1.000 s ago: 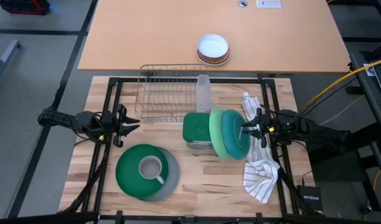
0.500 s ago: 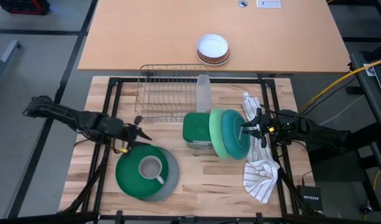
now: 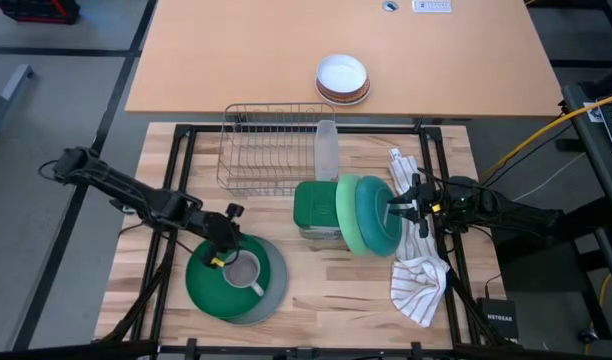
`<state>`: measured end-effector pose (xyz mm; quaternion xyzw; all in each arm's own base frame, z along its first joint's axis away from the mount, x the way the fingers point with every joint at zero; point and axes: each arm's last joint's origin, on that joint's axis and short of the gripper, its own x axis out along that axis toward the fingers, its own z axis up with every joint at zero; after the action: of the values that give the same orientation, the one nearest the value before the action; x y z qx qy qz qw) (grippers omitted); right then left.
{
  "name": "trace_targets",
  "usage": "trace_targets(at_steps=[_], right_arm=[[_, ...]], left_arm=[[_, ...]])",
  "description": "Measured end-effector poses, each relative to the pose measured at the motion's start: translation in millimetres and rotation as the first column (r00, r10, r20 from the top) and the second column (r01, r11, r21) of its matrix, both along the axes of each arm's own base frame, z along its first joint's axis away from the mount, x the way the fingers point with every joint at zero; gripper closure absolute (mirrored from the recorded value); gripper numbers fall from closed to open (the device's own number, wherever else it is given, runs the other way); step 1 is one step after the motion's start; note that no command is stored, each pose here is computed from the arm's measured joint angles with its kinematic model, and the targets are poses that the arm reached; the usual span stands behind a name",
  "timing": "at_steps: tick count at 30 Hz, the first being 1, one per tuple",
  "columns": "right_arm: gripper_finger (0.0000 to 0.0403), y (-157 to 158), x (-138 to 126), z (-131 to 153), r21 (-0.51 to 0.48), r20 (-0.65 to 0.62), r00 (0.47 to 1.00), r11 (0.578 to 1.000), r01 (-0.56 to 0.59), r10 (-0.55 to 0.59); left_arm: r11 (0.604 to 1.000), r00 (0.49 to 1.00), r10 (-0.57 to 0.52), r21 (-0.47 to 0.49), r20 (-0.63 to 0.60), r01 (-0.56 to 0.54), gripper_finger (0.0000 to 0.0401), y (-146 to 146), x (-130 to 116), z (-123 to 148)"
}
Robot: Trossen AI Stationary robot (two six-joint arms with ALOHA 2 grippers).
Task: Sort dishes
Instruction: Move the white mug to the top left of the table
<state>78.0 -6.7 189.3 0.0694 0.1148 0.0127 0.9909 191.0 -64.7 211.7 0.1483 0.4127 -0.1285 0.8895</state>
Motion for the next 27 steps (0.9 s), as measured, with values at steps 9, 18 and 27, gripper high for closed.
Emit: trace_targets(at_steps=[9, 18, 27], right_arm=[[0.0260, 0, 0, 0, 0.000, 0.000, 1.000, 1.000, 0.000, 0.000], [0.0260, 0, 0, 0, 0.000, 0.000, 1.000, 1.000, 0.000, 0.000], [0.0260, 0, 0, 0, 0.000, 0.000, 1.000, 1.000, 0.000, 0.000]], left_arm=[[0.998, 0.999, 0.049, -0.042, 0.000, -0.049, 0.0317, 0, 0, 2], [0.987, 0.992, 0.111, -0.125, 0.052, -0.104, 0.0317, 3, -8, 14], [0.955, 0.994, 0.106, -0.279, 0.000, -0.102, 0.0317, -2, -12, 17]])
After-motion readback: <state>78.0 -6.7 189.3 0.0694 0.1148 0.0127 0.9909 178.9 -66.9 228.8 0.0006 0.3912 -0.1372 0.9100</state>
